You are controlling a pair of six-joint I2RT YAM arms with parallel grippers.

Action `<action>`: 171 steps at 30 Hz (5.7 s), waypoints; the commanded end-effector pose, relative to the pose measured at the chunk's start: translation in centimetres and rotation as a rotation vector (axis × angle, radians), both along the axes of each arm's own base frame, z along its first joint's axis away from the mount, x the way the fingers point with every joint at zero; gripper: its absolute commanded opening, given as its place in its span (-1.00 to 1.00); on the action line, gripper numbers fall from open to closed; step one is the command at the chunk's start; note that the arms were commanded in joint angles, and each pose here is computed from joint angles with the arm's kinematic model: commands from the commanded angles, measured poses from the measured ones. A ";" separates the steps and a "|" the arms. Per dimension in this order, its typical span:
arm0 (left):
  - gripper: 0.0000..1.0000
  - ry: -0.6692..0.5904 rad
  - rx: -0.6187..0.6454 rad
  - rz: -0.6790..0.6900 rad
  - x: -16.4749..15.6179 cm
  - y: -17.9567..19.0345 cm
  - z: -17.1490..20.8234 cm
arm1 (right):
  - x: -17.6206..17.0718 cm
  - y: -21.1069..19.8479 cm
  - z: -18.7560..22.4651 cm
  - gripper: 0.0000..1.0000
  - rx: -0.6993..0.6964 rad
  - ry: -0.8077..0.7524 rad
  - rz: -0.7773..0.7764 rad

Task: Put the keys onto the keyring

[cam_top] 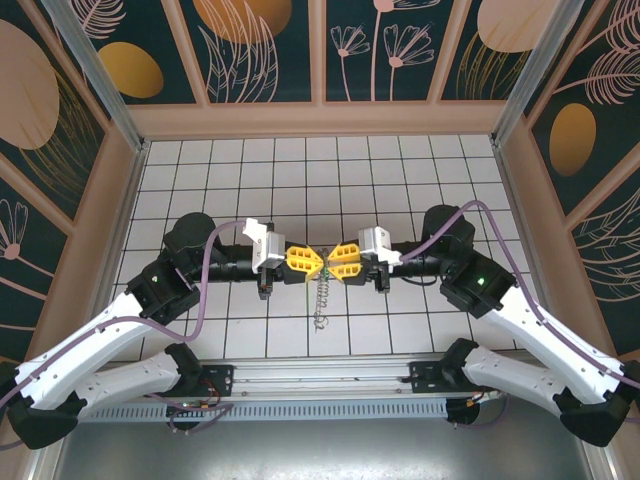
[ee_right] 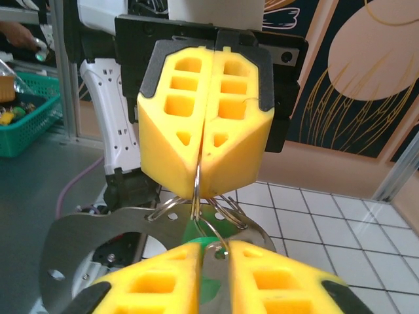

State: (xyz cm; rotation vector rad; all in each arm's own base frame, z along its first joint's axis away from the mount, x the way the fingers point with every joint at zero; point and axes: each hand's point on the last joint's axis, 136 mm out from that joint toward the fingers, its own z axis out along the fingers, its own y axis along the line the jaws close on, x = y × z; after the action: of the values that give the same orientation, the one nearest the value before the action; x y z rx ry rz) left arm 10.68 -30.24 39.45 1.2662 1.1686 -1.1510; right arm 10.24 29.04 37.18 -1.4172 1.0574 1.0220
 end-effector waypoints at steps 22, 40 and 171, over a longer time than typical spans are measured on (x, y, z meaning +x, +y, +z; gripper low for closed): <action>-1.00 -0.072 -0.108 0.071 0.6 0.7 3.1 | 1.0 0.5 0.9 -0.59 0.014 -0.017 -0.041; -1.00 -0.064 -0.120 0.054 0.3 0.6 2.7 | 0.0 -0.3 3.9 -0.29 0.130 -0.065 -0.026; -1.00 0.038 -0.019 0.109 2.6 -1.0 2.6 | 2.5 1.5 1.3 -0.67 -0.082 -0.049 -0.040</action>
State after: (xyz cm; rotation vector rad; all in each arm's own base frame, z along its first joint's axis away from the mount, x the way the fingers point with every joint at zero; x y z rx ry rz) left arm 14.37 -30.99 38.74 1.2234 1.3716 -1.0008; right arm 13.67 30.01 37.26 -1.4957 1.1811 0.8632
